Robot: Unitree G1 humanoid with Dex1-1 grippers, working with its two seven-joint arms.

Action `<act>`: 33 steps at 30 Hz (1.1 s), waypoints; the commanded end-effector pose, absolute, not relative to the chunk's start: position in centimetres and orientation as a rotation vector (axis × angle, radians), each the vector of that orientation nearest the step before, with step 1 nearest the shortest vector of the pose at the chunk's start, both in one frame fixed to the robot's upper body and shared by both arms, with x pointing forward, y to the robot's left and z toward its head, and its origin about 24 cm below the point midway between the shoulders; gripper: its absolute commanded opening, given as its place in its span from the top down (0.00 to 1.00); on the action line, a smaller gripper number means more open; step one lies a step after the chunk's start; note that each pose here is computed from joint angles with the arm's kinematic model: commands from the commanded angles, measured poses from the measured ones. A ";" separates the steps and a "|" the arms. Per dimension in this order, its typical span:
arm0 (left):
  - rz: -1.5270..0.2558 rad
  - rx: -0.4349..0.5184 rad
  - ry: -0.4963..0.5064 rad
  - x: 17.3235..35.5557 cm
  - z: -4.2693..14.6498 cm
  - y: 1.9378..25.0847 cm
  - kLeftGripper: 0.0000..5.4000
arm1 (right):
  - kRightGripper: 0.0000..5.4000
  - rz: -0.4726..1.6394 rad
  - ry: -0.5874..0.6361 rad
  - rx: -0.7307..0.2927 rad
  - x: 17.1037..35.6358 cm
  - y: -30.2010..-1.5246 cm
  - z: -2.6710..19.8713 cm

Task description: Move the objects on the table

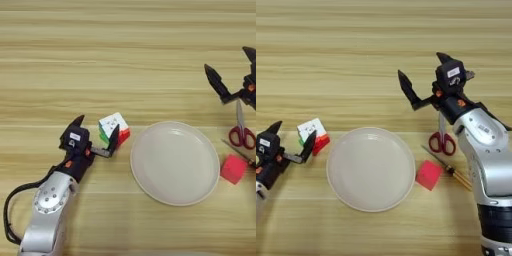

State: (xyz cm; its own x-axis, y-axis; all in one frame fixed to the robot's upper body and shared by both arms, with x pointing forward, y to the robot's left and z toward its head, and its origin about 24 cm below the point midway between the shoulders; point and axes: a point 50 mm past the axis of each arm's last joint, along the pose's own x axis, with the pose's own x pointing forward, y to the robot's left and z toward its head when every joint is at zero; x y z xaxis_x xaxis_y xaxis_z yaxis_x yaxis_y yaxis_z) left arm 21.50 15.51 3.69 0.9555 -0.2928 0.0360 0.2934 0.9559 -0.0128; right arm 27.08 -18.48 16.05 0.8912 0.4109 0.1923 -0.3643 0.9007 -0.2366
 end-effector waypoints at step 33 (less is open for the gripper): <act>-0.236 0.028 -0.378 26.5 7.7 13.3 0.00 | 0.00 0.886 0.073 -0.117 23.3 -16.4 11.4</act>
State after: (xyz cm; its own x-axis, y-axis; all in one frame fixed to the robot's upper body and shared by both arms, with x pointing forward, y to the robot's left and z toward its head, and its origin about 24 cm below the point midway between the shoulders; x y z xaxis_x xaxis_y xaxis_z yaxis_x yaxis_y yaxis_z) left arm 26.03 14.02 7.44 0.9106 -0.2315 0.3424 0.2244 0.9726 0.0609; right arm 24.09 -16.47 11.64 0.6817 0.7276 -0.0764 -0.7306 0.6715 -0.1233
